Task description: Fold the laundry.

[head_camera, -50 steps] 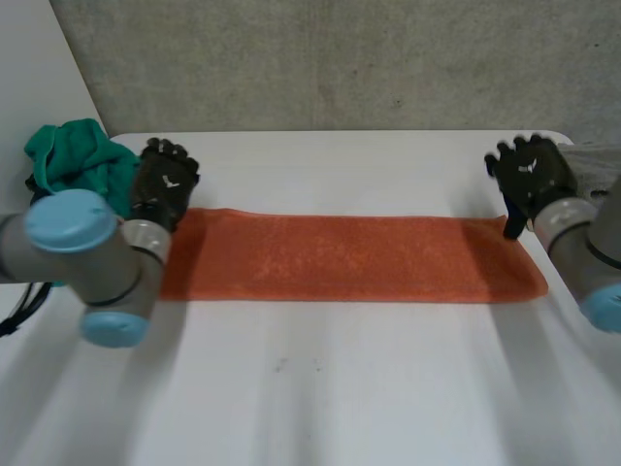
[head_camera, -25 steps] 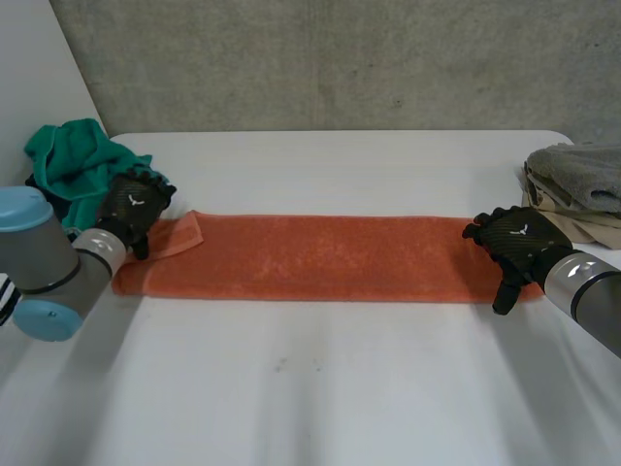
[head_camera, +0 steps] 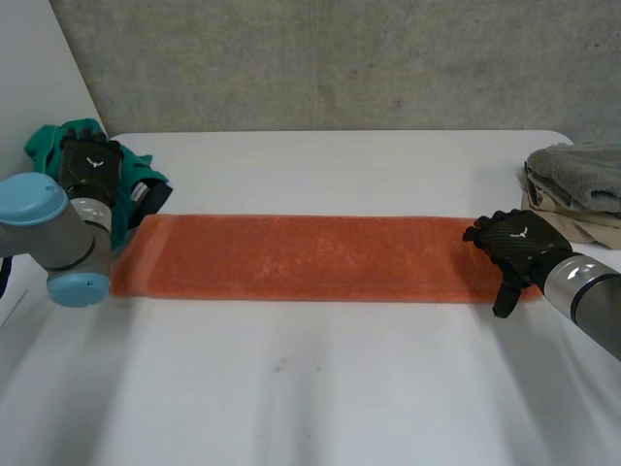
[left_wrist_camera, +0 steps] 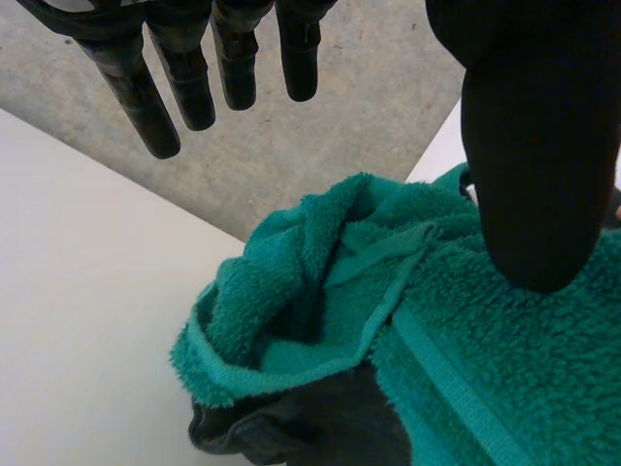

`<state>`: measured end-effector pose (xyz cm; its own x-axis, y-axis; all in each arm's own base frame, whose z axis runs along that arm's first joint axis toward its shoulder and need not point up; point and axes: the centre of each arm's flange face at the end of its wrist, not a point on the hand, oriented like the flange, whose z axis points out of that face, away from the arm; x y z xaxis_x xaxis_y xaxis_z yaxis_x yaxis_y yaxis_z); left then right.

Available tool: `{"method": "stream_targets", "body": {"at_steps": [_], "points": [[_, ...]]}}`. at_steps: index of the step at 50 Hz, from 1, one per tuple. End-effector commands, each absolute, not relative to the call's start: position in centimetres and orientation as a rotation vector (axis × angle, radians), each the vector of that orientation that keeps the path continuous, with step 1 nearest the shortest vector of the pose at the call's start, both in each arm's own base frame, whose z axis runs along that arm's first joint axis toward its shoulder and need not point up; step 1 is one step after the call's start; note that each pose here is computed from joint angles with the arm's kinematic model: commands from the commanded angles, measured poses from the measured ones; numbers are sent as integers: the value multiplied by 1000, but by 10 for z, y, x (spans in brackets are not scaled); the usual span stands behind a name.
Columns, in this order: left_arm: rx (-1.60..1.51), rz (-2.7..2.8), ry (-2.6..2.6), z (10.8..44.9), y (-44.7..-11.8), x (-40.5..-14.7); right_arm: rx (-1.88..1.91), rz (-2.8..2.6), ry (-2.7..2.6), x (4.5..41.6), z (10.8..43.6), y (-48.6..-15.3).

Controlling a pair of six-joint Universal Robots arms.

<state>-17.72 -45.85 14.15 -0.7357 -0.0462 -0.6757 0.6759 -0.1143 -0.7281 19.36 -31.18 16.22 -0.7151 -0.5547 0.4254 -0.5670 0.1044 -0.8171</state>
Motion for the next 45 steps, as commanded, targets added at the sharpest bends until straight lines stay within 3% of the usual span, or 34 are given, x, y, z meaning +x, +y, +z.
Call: {"method": "stream_targets", "body": {"at_steps": [1, 23, 35, 45], "points": [[838, -1939, 1692, 141, -433, -188, 1177, 1724, -2331, 193, 162, -312], [851, -2117, 2022, 182, -317, -224, 1063, 1679, -2350, 160, 153, -330], [1072, -2151, 2189, 186, -289, -241, 1087, 1675, -2313, 159, 127, -344], [1098, -2180, 2166, 193, -281, -247, 1059, 1682, -2258, 151, 126, -356]]}}
